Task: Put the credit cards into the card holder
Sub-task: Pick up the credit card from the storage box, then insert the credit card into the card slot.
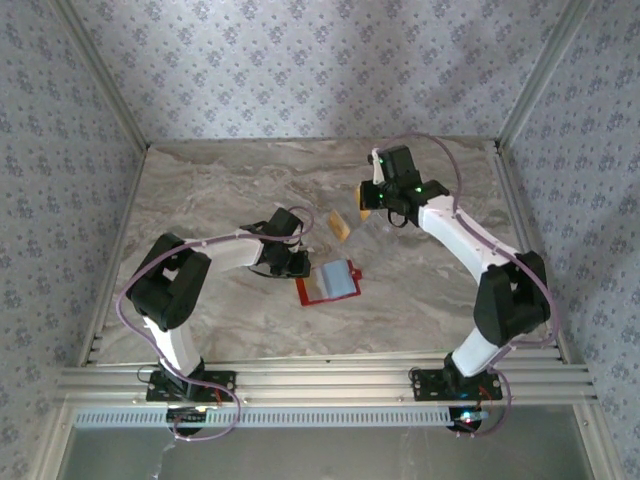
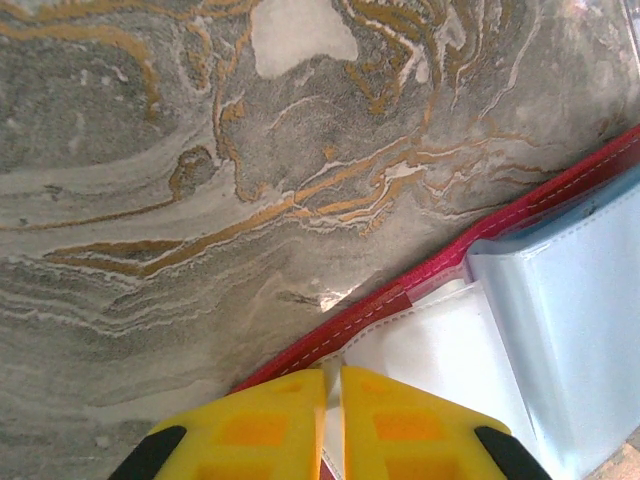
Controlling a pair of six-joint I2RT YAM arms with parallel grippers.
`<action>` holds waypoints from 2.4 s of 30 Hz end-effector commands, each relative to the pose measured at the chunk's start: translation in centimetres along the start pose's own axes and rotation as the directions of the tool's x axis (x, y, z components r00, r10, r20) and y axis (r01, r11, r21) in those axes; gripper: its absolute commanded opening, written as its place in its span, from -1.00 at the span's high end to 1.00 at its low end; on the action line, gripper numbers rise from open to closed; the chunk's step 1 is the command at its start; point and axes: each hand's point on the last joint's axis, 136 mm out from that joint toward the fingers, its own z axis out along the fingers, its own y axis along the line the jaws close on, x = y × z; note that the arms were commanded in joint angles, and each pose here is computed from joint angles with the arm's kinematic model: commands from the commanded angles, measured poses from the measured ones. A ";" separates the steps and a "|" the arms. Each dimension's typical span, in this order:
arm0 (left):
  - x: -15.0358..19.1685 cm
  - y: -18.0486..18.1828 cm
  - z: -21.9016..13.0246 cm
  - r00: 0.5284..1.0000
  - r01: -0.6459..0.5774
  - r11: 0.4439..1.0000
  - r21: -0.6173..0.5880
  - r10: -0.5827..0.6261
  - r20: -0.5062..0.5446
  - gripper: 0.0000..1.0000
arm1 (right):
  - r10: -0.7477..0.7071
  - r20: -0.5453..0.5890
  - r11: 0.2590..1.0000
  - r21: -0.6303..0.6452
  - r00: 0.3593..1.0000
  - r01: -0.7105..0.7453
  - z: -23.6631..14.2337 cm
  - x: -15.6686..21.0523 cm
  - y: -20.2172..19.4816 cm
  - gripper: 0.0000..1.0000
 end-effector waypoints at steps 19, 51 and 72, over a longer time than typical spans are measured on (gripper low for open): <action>1.1 -0.7 -1.8 0.998 -0.063 0.997 -0.041 0.063 0.016 0.74 | 0.046 -0.310 0.918 -0.363 0.950 -0.162 0.0 15.8 8.1 1.00; 1.1 1.0 -1.9 0.997 -0.073 0.984 -0.161 0.076 0.014 0.74 | 0.094 -0.467 0.873 -0.385 0.879 -0.298 3.8 20.0 8.3 1.00; 1.2 1.2 -1.5 0.997 -0.073 0.984 -0.164 0.074 -0.003 0.73 | 0.023 -0.471 0.879 -0.410 0.882 -0.242 5.7 19.2 9.3 1.00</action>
